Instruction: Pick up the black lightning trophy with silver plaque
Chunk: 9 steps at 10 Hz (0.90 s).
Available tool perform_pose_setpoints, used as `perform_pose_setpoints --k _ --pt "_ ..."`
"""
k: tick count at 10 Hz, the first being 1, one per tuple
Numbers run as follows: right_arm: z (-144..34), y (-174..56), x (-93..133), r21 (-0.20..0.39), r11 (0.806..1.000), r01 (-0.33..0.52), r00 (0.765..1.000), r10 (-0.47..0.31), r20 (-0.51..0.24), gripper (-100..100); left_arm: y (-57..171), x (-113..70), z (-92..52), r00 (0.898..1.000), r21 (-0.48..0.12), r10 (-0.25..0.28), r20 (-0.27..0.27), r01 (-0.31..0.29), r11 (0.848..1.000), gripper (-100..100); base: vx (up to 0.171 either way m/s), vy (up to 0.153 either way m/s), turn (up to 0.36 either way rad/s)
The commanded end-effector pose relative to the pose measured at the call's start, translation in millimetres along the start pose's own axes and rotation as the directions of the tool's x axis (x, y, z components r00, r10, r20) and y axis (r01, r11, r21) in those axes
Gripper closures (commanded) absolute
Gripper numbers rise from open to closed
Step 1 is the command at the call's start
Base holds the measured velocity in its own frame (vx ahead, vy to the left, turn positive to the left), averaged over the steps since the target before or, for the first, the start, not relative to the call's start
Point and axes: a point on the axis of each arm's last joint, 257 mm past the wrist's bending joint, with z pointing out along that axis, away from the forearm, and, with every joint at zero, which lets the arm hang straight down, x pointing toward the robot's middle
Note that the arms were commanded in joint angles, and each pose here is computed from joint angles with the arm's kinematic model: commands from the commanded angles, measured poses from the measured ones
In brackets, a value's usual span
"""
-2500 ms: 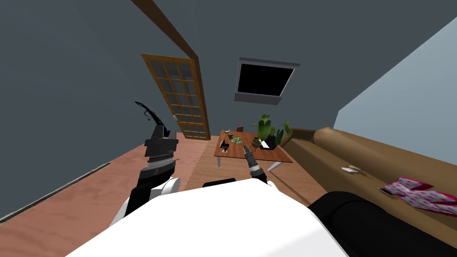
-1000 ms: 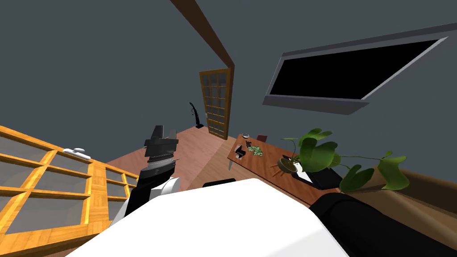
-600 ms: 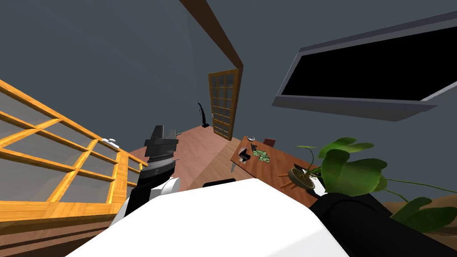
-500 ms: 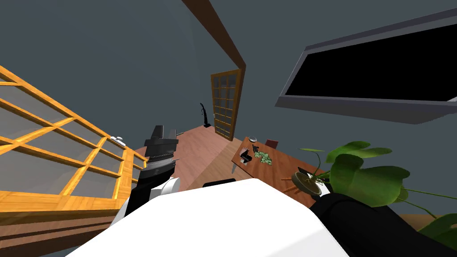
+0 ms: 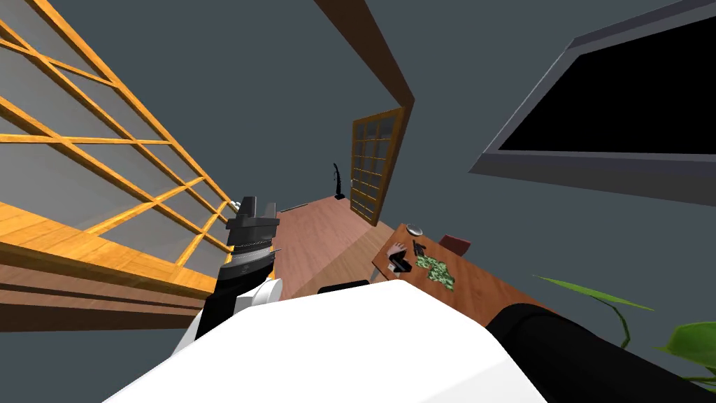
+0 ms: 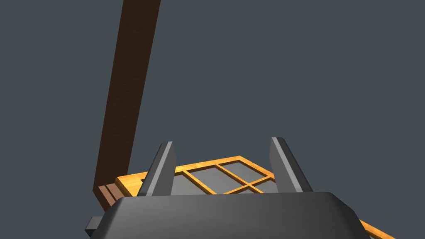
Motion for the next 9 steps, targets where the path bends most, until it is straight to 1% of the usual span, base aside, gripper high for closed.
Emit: perform_pose_setpoints --k 1,3,4,5,6,7,8,9 --pt "-10.5 -19 16 0.025 0.999 0.031 0.998 -0.030 -0.050 -100 0 0.0 0.0 1.000 0.000 0.000 0.000 0.000 1.000 0 0.085 -0.027 0.185" --pt "-38.6 -52 57 0.075 0.992 0.105 0.981 -0.091 -0.173 -100 0 0.0 0.0 1.000 0.000 0.000 0.000 0.000 1.000 0 0.100 0.005 0.360" --pt "-42.7 -57 57 0.079 0.990 0.117 0.978 -0.101 -0.182 -100 0 0.0 0.0 1.000 0.000 0.000 0.000 0.000 1.000 0 0.087 -0.001 0.169" --pt "-59.4 -75 72 0.101 0.982 0.157 0.962 -0.129 -0.240 -100 0 -0.1 0.0 1.000 0.000 0.000 0.000 0.000 1.000 0 0.085 0.005 0.284" --pt "-60.1 -76 72 0.101 0.982 0.159 0.962 -0.131 -0.241 -100 0 0.0 0.0 1.000 0.000 0.000 0.000 0.000 1.000 0 0.067 -0.001 0.145" --pt "-76.2 -93 84 0.120 0.973 0.197 0.944 -0.155 -0.292 -100 0 -0.1 0.0 1.000 0.000 0.000 0.000 0.000 1.000 0 0.083 0.007 0.239" --pt "-93.3 -112 91 0.138 0.961 0.238 0.923 -0.180 -0.340 -100 0 0.0 0.0 1.000 0.000 0.000 0.000 0.000 1.000 0 0.121 0.021 0.441" --pt "-93.8 -112 91 0.138 0.961 0.239 0.923 -0.180 -0.341 -100 0 0.0 0.0 1.000 0.000 0.000 0.000 0.000 1.000 0 0.098 0.003 0.127"
